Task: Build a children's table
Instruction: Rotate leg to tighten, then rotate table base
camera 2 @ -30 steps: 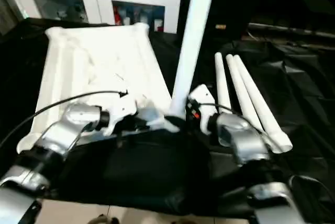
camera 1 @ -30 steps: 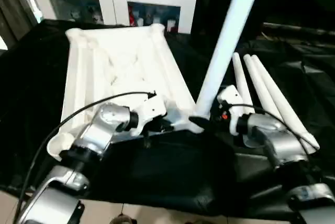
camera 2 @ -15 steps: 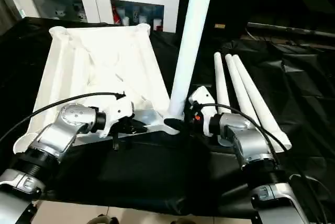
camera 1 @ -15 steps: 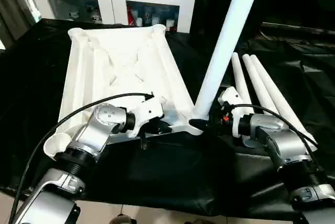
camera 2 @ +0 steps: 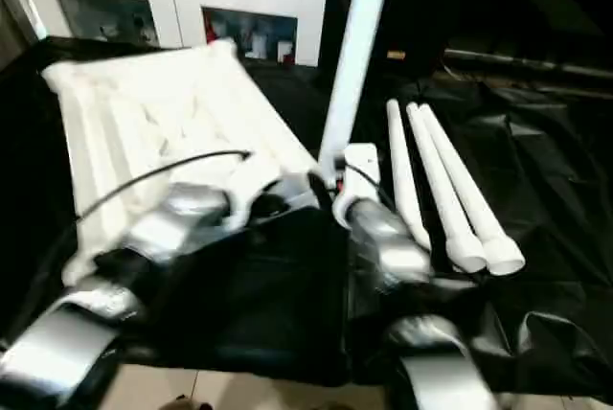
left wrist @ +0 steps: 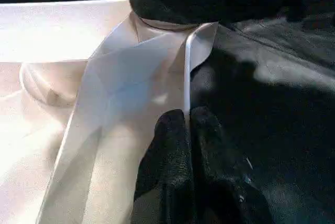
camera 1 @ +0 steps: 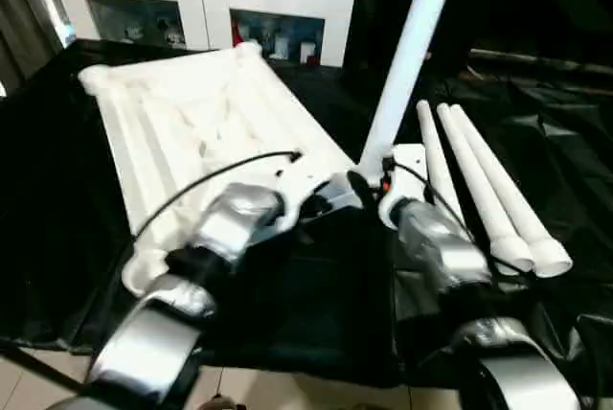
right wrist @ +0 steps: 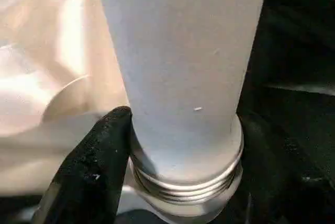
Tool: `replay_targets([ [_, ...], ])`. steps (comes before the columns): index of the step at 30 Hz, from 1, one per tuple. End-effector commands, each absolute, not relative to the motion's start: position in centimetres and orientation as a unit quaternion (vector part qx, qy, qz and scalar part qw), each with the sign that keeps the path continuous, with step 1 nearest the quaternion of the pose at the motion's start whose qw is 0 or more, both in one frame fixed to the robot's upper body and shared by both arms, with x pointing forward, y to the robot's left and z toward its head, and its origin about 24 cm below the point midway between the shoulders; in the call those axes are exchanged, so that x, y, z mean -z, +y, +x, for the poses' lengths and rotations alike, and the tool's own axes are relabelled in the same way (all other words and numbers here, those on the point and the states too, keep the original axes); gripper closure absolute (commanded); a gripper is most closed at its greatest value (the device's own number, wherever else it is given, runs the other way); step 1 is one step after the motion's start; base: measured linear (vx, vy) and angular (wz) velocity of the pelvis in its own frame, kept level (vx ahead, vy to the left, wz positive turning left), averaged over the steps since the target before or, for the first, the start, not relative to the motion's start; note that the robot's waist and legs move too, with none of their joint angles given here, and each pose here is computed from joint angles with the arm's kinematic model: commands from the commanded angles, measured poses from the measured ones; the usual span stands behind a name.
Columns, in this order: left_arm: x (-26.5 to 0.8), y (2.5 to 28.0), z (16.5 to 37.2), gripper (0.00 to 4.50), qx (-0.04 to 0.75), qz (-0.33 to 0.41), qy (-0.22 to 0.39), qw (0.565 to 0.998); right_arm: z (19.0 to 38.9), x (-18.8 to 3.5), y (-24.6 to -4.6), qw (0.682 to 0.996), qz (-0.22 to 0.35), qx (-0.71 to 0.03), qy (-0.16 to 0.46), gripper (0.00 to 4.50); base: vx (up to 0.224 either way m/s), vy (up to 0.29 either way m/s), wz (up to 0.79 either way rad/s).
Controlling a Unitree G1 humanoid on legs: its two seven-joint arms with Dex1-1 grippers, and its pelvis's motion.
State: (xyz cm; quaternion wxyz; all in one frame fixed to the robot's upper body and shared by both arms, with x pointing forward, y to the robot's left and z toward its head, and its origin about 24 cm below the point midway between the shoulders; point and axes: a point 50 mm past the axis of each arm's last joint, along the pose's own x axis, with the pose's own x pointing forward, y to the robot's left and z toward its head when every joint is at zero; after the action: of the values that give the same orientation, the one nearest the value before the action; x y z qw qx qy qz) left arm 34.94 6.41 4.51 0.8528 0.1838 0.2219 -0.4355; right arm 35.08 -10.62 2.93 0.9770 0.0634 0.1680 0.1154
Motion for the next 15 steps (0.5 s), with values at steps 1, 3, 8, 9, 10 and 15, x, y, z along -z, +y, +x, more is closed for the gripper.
replay_targets([
  [1, -3.8, 5.6, 34.9, 4.50, 0.415, 0.196, 0.241, 0.855, 33.8, -0.1, -9.4, 0.965, 0.053, -0.111, 0.233, 1.77, 0.000, 0.000, 0.00],
  [3, -4.0, 5.1, 35.0, 4.50, 0.415, 0.203, 0.237, 0.855, 34.0, -0.5, -8.8, 0.966, 0.052, -0.116, 0.224, 1.42, 0.000, 0.000, 0.00],
  [8, -3.9, 4.6, 35.1, 4.50, 0.417, 0.211, 0.237, 0.852, 34.5, -1.0, -8.6, 0.971, 0.049, -0.113, 0.204, 0.95, 0.000, 0.000, 0.00],
  [9, -3.9, 4.7, 35.1, 4.50, 0.416, 0.212, 0.238, 0.852, 34.6, -1.1, -8.8, 0.973, 0.044, -0.108, 0.199, 0.95, 0.000, 0.000, 0.00],
  [10, -3.9, 4.8, 35.1, 4.50, 0.415, 0.212, 0.238, 0.852, 34.7, -1.3, -9.2, 0.976, 0.042, -0.102, 0.188, 0.95, 0.000, 0.000, 0.00],
  [15, -4.1, 5.2, 35.5, 4.50, 0.403, 0.201, 0.230, 0.863, 34.4, -2.2, -11.7, 0.985, 0.023, -0.084, 0.150, 0.95, 0.000, 0.000, 0.00],
])
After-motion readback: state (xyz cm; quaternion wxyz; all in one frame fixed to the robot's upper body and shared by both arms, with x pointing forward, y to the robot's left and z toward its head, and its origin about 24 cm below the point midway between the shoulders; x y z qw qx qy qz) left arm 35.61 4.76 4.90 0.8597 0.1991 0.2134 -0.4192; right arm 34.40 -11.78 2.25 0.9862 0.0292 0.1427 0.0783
